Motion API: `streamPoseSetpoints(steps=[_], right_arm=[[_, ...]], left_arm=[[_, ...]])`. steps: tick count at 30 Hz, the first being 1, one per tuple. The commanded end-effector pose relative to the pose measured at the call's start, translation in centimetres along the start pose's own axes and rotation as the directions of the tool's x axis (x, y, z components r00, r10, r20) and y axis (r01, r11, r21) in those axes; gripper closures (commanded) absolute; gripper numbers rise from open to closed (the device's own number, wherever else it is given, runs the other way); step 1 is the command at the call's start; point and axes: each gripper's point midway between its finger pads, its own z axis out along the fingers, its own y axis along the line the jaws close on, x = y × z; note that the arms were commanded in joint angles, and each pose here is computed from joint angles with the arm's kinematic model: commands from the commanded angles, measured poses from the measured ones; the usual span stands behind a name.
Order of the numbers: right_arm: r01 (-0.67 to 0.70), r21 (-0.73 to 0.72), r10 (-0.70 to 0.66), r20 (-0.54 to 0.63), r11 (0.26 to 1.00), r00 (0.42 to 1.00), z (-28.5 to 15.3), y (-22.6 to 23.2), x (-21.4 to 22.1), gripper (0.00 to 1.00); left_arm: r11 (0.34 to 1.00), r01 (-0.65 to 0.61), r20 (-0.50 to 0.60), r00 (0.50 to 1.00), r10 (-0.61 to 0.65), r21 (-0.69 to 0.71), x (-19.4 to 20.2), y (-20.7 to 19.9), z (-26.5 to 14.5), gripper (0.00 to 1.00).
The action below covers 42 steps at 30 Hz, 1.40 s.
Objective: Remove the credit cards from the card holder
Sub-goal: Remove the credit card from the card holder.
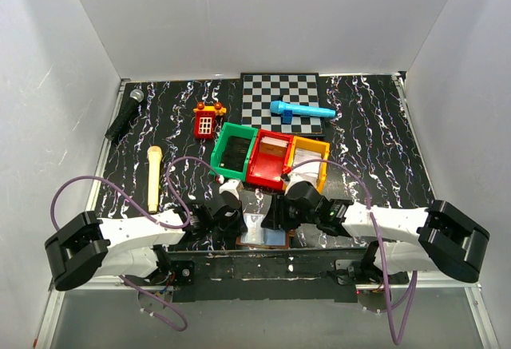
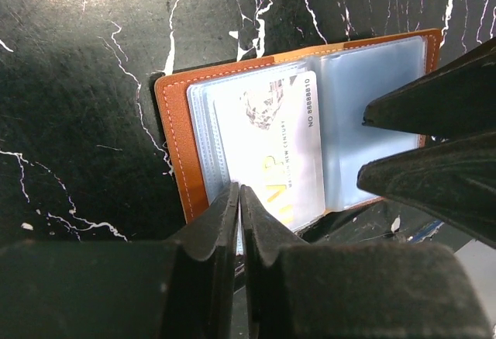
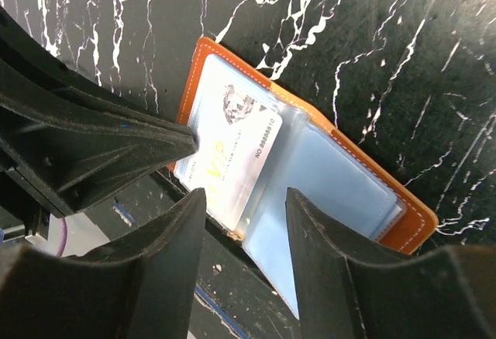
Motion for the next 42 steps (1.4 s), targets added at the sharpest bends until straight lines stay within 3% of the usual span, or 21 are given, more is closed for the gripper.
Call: streamPoseSetpoints(steps=[1,6,14,42], right_arm=[[-0.004,-0.136,0.005,0.006,0.991,1.000,0.0,2.8,-0.6,0.46],[0.002,-0.115,-0.012,-0.092,0.993,0.996,0.8,2.6,0.8,0.47],[-0.034,-0.067,0.028,-0.090,0.997,0.996,1.2,1.0,1.4,0.49],[-0.142,-0.146,0.132,-0.073,0.979,0.989,1.7,0.6,1.7,0.54]], left_arm=[[1.000,0.013,0.015,1.000,-0.013,-0.004,-0.1,0.3,0.2,0.96],[1.000,0.022,0.021,1.000,-0.021,-0.012,0.0,0.6,0.2,0.99],[0.999,0.034,0.010,0.999,-0.034,-0.023,0.7,1.3,0.2,1.00],[0.996,0.056,-0.036,0.998,-0.058,-0.062,2.2,2.4,0.8,1.00]])
